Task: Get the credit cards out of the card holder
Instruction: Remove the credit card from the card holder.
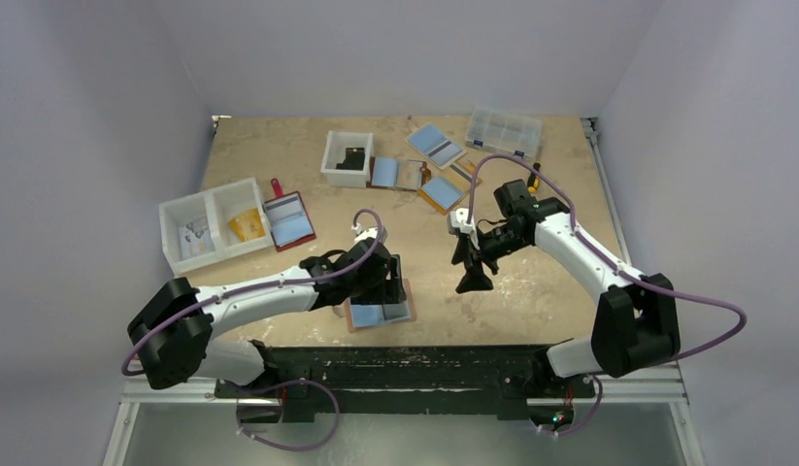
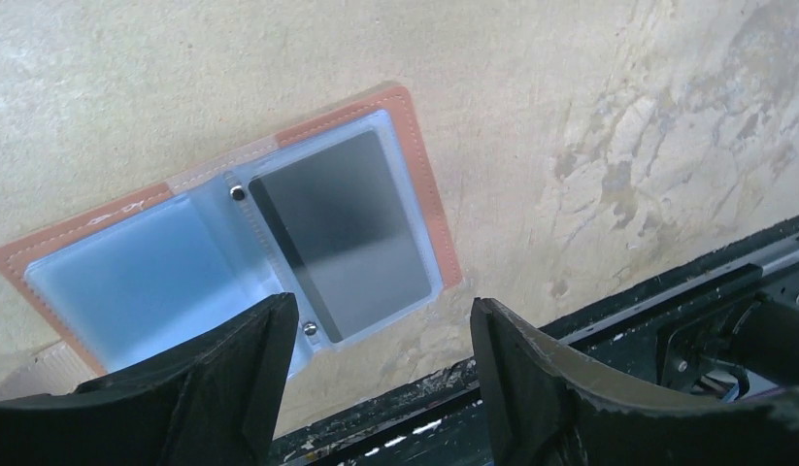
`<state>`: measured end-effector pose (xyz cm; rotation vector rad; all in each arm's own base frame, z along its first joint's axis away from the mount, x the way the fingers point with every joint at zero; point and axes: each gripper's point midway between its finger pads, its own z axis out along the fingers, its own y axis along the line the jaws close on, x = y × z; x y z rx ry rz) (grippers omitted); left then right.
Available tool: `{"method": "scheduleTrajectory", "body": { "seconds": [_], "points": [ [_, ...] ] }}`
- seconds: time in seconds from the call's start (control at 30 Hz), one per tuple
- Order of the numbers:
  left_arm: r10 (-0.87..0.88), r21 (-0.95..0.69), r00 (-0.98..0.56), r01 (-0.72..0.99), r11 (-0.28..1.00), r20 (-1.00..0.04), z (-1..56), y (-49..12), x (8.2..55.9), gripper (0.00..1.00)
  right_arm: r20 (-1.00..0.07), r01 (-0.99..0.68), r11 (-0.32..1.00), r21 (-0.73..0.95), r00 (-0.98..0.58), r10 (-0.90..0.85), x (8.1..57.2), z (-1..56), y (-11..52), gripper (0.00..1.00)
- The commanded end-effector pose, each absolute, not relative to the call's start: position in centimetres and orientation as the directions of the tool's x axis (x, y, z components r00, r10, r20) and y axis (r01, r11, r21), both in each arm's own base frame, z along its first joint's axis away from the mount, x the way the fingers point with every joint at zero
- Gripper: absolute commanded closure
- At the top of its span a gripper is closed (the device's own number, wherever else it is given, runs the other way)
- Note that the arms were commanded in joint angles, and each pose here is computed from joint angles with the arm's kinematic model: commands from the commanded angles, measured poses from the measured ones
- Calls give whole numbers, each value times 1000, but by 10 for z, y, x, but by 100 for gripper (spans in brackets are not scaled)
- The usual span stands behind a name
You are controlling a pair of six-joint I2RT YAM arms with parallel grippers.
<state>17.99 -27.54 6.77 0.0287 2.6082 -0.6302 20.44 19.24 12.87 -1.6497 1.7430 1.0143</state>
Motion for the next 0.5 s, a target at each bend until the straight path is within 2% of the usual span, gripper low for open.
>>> {"method": "scheduleTrajectory", "body": {
  "seconds": [0.0, 0.27, 0.47],
  "points": [
    [-157, -416, -899, 30, 909, -408, 73, -274, 182, 30, -822, -988, -43, 149, -99, -561, 209, 134, 199, 23],
    [-160, -433, -912, 21, 901, -377, 65, -296, 189, 30, -821, -988, -41, 150, -101, -562, 207, 133, 199, 23],
    [-136, -298, -938, -37, 954, -318, 35, -288, 189, 33, -820, -988, -39, 147, -100, -564, 207, 133, 198, 23]
  ]
}}
